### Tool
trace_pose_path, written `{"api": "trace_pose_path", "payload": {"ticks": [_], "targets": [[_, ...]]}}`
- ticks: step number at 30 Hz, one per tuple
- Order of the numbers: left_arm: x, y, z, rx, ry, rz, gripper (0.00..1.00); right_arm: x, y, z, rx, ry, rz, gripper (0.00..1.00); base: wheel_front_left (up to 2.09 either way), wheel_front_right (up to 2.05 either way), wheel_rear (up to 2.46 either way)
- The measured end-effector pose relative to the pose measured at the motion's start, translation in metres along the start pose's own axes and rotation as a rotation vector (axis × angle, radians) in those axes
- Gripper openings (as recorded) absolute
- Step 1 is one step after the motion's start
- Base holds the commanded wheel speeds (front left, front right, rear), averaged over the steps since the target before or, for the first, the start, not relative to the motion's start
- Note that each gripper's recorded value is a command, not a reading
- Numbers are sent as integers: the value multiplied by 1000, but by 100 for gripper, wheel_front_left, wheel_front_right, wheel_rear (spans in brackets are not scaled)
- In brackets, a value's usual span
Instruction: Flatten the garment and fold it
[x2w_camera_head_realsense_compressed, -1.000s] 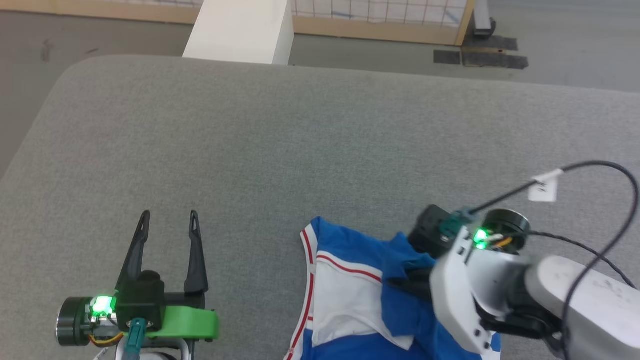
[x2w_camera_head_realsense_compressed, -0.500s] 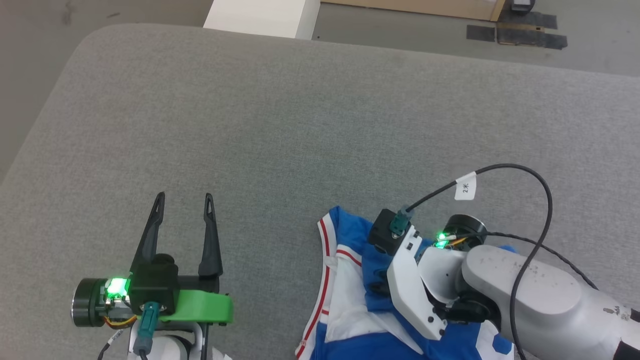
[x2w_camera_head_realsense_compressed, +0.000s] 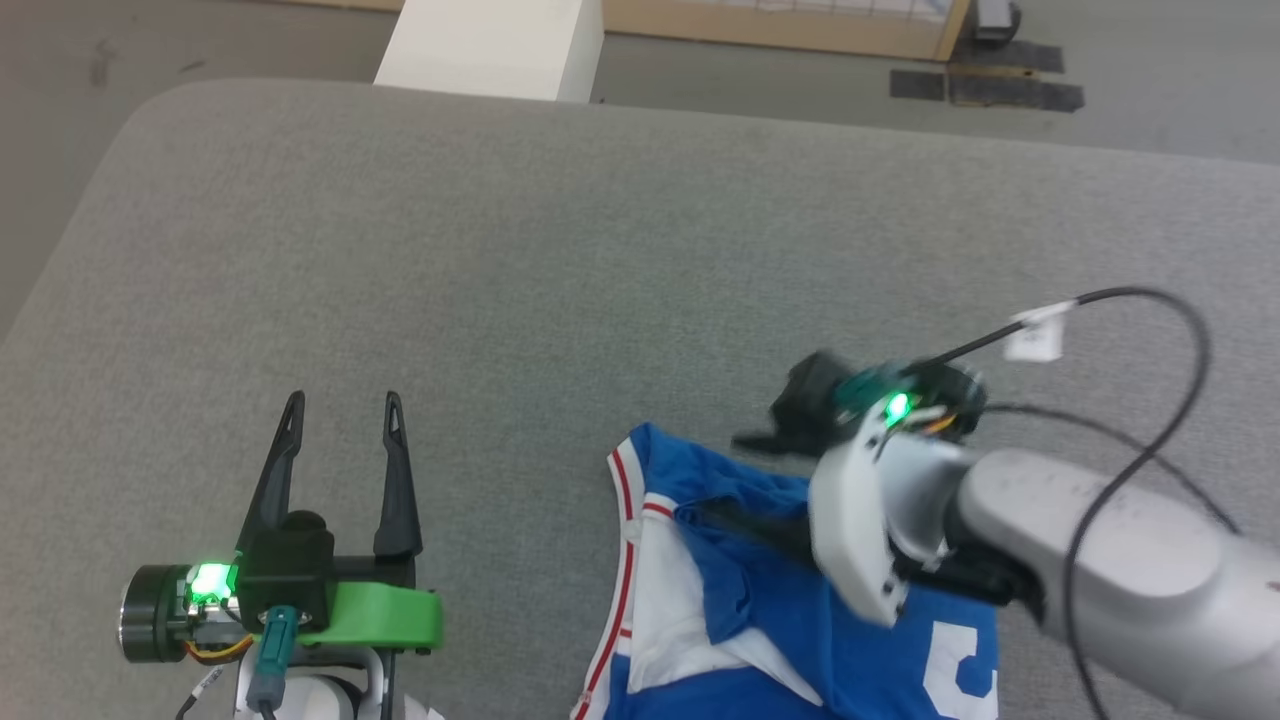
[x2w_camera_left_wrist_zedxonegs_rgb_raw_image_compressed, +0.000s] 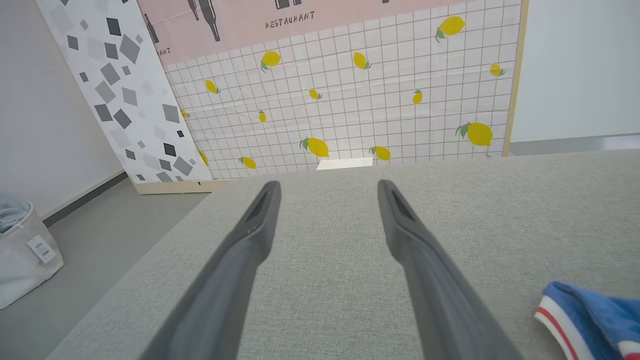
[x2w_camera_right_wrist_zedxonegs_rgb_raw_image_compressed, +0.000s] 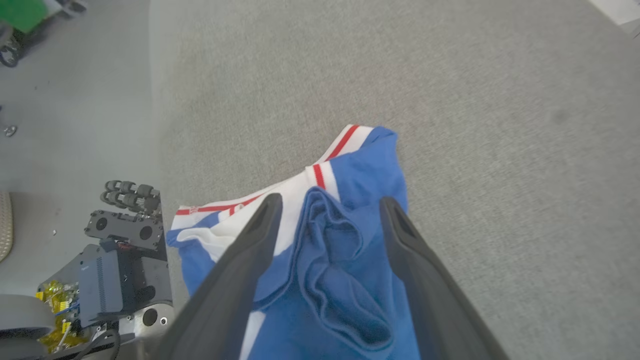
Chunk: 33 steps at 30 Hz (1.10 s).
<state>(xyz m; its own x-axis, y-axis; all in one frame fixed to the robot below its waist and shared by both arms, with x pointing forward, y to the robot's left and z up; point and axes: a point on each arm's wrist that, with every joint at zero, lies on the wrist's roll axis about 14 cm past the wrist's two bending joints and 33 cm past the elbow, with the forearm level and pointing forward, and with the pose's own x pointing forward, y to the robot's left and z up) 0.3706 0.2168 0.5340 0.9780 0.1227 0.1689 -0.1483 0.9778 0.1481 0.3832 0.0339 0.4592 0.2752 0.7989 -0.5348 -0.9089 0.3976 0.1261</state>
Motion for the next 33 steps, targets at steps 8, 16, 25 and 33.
{"api": "trace_pose_path", "payload": {"ticks": [8,16,25,33], "targets": [[-2,-7,11,2,-37,-40,100,-89,-82,79,-112,-435,-351,100,0,0,0],[-3,-20,24,-6,-77,-85,100,-193,-130,80,-134,-717,-750,100,0,0,0],[0,-27,41,-56,-126,-104,100,-270,-109,62,-90,-934,-1043,100,0,0,0],[-5,-24,36,-93,-105,-105,100,-247,-77,13,34,-896,-1078,100,0,0,0]]}}
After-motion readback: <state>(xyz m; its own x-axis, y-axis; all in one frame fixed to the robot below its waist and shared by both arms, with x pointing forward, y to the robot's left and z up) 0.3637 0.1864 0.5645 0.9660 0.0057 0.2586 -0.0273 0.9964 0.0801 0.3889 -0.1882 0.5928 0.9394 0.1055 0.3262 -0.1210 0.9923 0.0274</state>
